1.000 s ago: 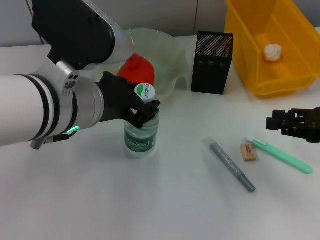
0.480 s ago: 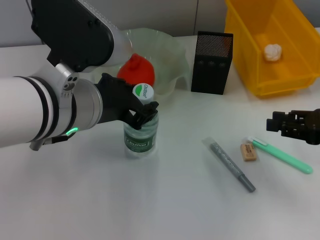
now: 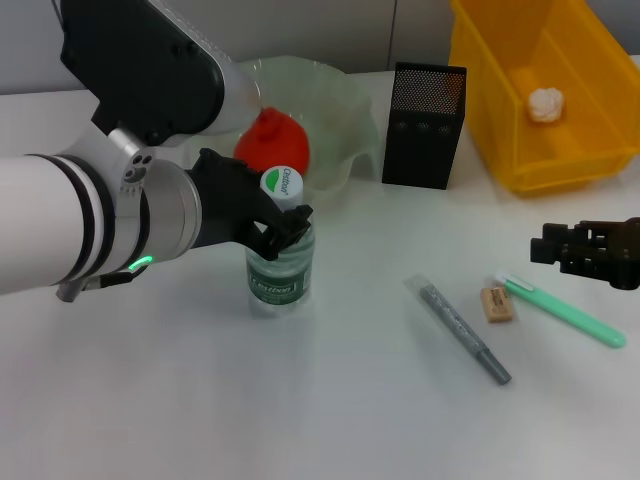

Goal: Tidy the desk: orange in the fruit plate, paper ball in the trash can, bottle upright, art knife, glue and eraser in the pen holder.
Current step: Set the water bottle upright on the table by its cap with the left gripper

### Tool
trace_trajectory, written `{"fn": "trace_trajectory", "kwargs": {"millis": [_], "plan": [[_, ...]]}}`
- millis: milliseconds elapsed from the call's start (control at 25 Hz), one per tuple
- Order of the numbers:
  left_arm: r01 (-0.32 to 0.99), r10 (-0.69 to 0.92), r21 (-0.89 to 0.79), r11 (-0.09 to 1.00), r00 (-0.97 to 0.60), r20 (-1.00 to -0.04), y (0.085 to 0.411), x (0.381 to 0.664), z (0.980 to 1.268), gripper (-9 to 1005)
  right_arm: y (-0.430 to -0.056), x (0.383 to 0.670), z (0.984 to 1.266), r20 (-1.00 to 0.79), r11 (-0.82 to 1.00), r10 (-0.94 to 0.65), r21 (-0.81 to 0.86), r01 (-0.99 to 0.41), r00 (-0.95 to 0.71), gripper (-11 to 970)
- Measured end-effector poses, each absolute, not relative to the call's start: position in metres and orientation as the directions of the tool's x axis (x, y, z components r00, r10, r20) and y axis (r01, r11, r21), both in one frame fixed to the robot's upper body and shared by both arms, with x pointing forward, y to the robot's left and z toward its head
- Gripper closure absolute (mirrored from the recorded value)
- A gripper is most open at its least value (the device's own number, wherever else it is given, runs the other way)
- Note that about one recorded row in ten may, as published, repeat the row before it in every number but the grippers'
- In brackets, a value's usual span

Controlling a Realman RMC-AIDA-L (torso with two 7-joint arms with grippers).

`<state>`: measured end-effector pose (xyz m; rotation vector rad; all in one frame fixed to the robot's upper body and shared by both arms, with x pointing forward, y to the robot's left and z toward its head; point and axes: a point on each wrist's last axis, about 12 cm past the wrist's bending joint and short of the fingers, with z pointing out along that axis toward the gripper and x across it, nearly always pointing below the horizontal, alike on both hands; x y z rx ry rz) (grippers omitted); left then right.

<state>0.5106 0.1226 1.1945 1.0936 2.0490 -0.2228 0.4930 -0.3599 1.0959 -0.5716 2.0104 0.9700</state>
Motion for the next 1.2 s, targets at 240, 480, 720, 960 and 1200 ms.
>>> {"fn": "trace_trajectory", "kwargs": {"millis": [240, 480, 720, 960, 1200], "plan": [[0.759, 0.618, 0.192, 0.623, -0.327, -0.715, 0.1238, 0.5116, 1.1952, 538, -0.3599, 0.4929, 1.0959, -0.822, 0.601, -0.051, 0.429, -0.675, -0.567, 551], [0.763, 0.622, 0.191, 0.618, -0.326, -0.712, 0.1219, 0.5118, 1.1968, 534, -0.3607, 0.4930, 1.0962, -0.822, 0.601, -0.054, 0.427, -0.675, -0.568, 559], [0.769, 0.624, 0.186, 0.612, -0.324, -0.711, 0.1216, 0.5109, 1.1975, 531, -0.3609, 0.4934, 1.0966, -0.822, 0.601, -0.056, 0.426, -0.676, -0.567, 566], [0.749, 0.611, 0.188, 0.636, -0.339, -0.716, 0.1275, 0.5154, 1.1998, 499, -0.3605, 0.4936, 1.0967, -0.822, 0.600, -0.057, 0.425, -0.677, -0.567, 574], [0.739, 0.605, 0.192, 0.646, -0.343, -0.719, 0.1303, 0.5178, 1.2001, 466, -0.3605, 0.4936, 1.0967, -0.822, 0.600, -0.057, 0.426, -0.677, -0.567, 581]]}}
